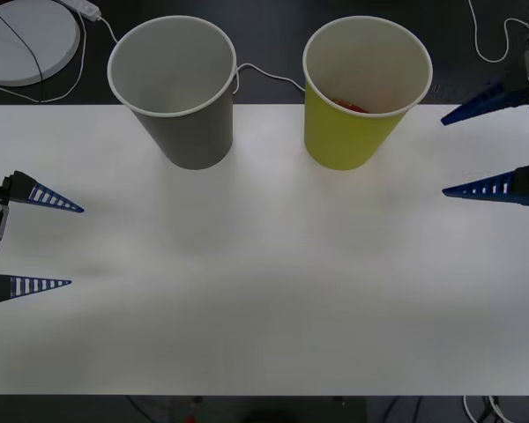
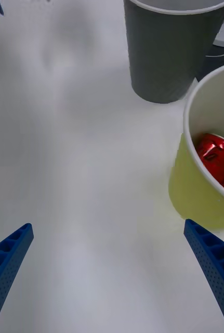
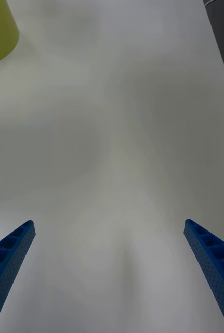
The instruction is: Put the can into the green bin and the plastic bottle into the gray bin
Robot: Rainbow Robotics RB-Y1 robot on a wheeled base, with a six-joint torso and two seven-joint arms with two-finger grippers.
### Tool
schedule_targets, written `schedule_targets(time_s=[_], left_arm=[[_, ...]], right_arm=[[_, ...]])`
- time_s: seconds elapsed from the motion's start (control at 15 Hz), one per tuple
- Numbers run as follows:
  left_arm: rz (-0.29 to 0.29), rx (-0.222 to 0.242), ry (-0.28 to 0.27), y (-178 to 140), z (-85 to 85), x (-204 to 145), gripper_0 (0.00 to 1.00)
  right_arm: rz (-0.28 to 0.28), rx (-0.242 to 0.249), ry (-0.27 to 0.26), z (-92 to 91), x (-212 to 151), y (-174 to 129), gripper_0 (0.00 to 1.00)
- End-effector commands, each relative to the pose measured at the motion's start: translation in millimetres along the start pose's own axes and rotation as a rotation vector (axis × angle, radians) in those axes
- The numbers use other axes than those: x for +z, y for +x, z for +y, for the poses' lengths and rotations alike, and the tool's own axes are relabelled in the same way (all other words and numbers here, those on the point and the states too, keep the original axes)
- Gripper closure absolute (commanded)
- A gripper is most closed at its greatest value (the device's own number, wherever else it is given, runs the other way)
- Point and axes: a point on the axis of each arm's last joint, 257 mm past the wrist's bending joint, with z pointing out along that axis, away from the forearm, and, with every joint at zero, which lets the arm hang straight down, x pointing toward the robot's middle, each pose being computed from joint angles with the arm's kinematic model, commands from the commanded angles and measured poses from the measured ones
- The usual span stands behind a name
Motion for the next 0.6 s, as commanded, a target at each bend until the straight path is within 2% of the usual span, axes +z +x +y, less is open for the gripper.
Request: schedule_targets(time_s=[0.07,0.27,0.6], left_arm=[[0.000,0.000,0.000,0.0,0.0,0.0,0.00],[0.000,0.000,0.000,0.0,0.0,0.0,0.00],[0.000,0.000,0.000,0.0,0.0,0.0,0.00]], right_arm=[[-0.009,-0.070,-0.031,13.2,4.8,16.6,0.00],[-0.020,-0.133,-0.049,20.2,7.4,39.0,0.00],[-0.033,-0.180,-0.054,24.1,9.7,74.0,0.00]])
